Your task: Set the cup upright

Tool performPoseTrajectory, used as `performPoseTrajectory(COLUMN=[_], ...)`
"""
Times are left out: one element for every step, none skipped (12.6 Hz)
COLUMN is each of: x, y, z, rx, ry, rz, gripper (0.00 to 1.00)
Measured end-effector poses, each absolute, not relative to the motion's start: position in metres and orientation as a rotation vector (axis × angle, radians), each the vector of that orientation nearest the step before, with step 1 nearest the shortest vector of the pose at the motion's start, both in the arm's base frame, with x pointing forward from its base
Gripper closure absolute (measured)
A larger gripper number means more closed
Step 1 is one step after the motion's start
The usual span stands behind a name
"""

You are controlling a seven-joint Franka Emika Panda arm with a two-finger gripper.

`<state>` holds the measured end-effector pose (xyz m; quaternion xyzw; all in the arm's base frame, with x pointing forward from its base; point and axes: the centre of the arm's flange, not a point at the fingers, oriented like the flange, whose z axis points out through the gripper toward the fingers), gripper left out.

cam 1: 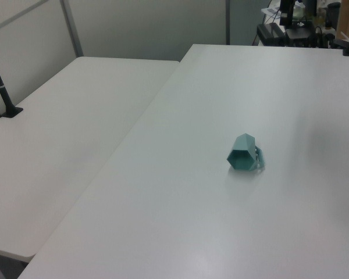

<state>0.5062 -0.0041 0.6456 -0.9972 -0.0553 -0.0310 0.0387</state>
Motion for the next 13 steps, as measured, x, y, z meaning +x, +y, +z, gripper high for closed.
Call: performPoseTrajectory(x=[0.506,0.506,0.506,0.506,0.506,0.506,0.506,0.506,0.506,0.506,0.506,0.505,0.506], y=[-0.004,-0.007,-0.011,-0.015,-0.017,-0.018,-0.018,-0.018,-0.018,-0.018,-0.018,-0.018,-0.017], z=[0.646,0.645,0.644,0.642,0.640,0.639,0.638,0.637,0.637,0.636,0.636,0.635,0.635], rx=[-3.058,-3.059,-3.060,-3.060,-3.060,-3.060,-3.060,-3.060,-3.060,-3.060,-3.060,-3.060,-3.060], ry=[-0.170,-0.161,-0.150,-0.136,-0.131,-0.128,-0.128,-0.127,-0.127,-0.127,-0.127,-0.127,-0.130], rz=[-0.095,-0.091,-0.088,-0.082,-0.078,-0.073,-0.070,-0.068,-0.066,-0.064,-0.063,-0.062,-0.061], gripper=[0.00,0.00,0.00,0.00,0.00,0.00,0.00,0.00,0.00,0.00,0.00,0.00,0.00])
